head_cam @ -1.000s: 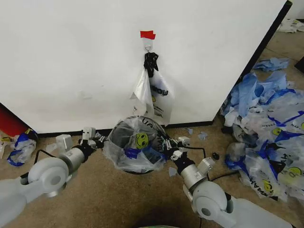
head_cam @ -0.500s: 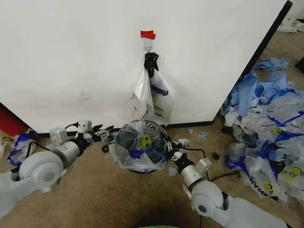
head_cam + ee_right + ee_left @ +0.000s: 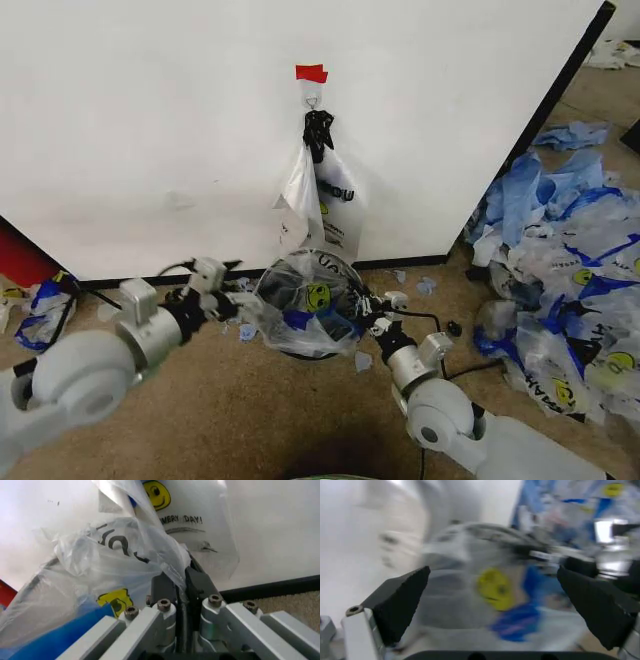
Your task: Pick up the garbage bag from the wall and place it over the trash bin.
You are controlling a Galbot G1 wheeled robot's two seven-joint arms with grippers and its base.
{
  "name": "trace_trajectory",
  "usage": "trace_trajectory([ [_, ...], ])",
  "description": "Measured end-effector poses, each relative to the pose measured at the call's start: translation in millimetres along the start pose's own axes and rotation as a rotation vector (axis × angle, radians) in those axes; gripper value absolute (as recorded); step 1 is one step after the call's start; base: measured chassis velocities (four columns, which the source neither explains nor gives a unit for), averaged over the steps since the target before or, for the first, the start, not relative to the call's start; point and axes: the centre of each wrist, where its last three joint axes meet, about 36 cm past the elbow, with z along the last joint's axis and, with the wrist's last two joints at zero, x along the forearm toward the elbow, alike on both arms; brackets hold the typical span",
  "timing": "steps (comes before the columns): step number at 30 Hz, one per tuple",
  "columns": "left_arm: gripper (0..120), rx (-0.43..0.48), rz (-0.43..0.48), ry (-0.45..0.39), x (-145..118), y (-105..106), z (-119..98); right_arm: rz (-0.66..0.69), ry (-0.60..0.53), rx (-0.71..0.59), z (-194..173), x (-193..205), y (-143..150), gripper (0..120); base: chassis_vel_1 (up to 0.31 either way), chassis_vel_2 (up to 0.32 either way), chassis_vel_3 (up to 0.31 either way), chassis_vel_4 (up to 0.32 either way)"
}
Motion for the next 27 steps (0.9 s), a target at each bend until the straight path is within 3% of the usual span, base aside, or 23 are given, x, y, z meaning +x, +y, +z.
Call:
trace_trajectory([
  [7,100,0.048,0.092,0.047,3.6,-17.8,10.2,-0.02,0.014,-0.03,1.6,1.3,10.8,1,0.0,0.0,0.0,0.0],
  [18,99,0.101,0.079,0.101,7.7,-14.5,17.0,-0.095,0.032,-0.068,-7.2,-7.4,39.9,1,0.0,0.0,0.0,0.0],
  [27,93,0.105,0.072,0.13,14.1,-12.8,14.0,-0.12,0.04,-0.049,-7.7,-11.5,44.4,1,0.0,0.0,0.0,0.0],
])
